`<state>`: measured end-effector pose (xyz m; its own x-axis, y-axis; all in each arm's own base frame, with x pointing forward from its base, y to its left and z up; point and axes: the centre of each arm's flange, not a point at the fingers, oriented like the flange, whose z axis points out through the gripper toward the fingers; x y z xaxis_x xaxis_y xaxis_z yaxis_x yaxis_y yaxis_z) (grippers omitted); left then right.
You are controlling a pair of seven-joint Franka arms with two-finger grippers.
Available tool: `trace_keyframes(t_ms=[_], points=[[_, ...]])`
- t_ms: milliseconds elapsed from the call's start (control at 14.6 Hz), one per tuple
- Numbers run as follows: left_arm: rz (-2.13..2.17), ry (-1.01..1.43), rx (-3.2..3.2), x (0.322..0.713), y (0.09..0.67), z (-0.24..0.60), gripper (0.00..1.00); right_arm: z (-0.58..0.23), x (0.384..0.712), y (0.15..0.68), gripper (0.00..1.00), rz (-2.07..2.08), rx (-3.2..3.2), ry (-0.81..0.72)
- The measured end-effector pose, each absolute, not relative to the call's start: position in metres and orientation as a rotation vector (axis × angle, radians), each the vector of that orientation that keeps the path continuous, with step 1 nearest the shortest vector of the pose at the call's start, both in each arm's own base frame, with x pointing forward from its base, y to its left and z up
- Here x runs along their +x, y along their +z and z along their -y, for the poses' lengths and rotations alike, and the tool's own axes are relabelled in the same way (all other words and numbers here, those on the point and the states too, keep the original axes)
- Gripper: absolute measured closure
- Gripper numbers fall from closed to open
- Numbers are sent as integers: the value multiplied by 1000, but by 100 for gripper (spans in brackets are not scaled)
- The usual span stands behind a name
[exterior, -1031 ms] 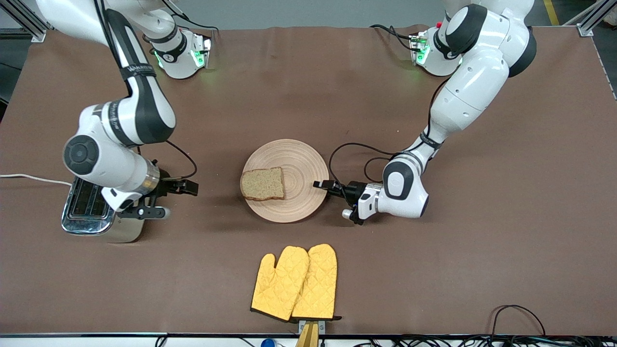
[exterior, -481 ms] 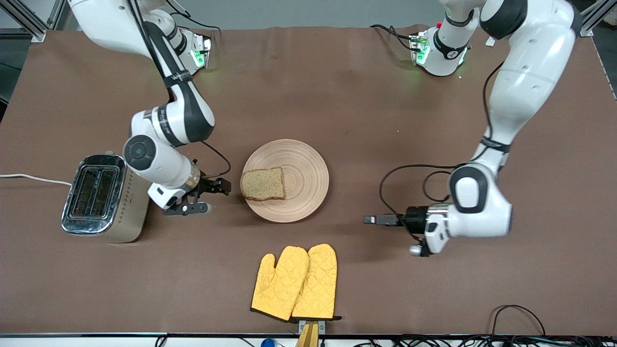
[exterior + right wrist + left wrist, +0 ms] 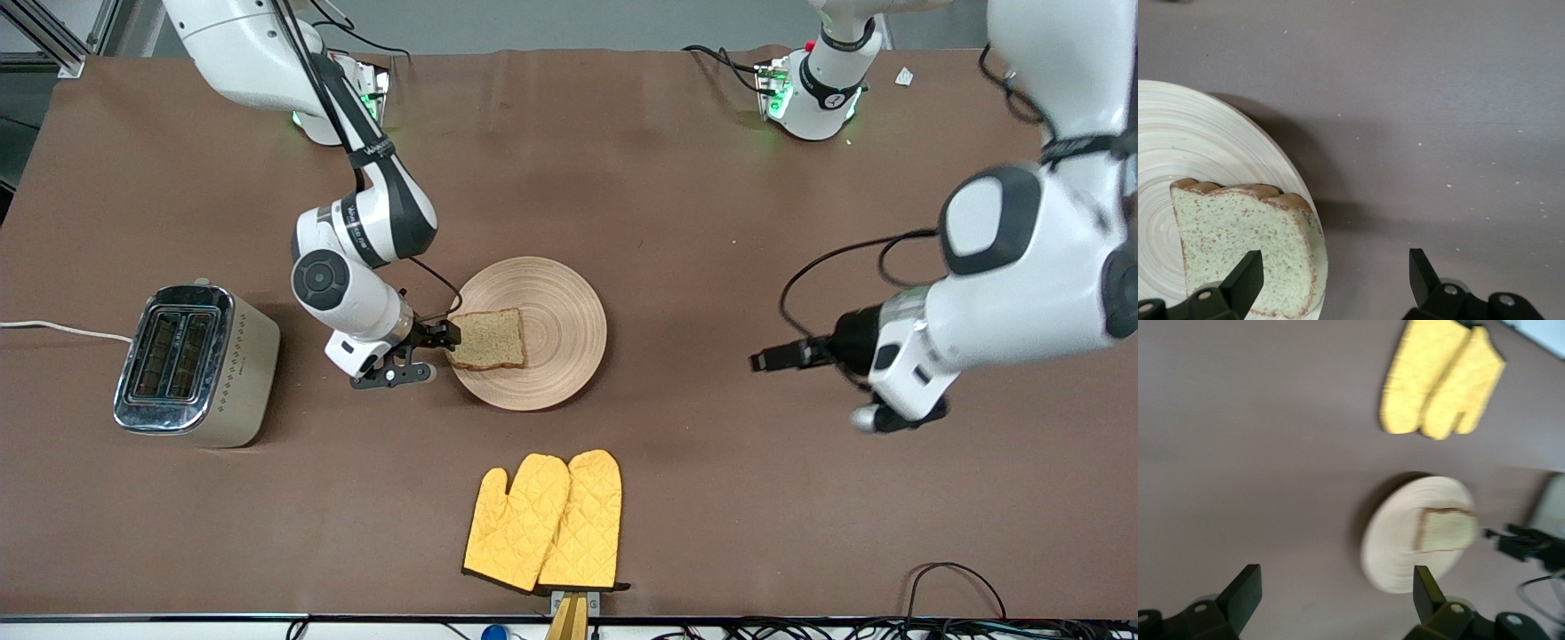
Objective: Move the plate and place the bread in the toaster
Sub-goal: 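Lower the right gripper to the bread while the left gripper withdraws, then close the right gripper on the bread slice edge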
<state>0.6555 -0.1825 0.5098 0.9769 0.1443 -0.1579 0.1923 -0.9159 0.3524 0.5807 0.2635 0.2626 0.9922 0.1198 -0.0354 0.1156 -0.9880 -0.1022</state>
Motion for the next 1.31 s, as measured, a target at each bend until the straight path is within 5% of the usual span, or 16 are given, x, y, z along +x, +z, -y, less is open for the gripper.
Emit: trace_keyframes(t_ms=[550,824,1305], points=[[-13,81,3122,581,647,92,0,-274,566,241,25,208,-3038,28],[46,77,3153,549,665,58,0,-273,566,240,36,205,-3040,27],[62,74,3153,549,661,64,0,-276,565,240,52,211,-3038,22]])
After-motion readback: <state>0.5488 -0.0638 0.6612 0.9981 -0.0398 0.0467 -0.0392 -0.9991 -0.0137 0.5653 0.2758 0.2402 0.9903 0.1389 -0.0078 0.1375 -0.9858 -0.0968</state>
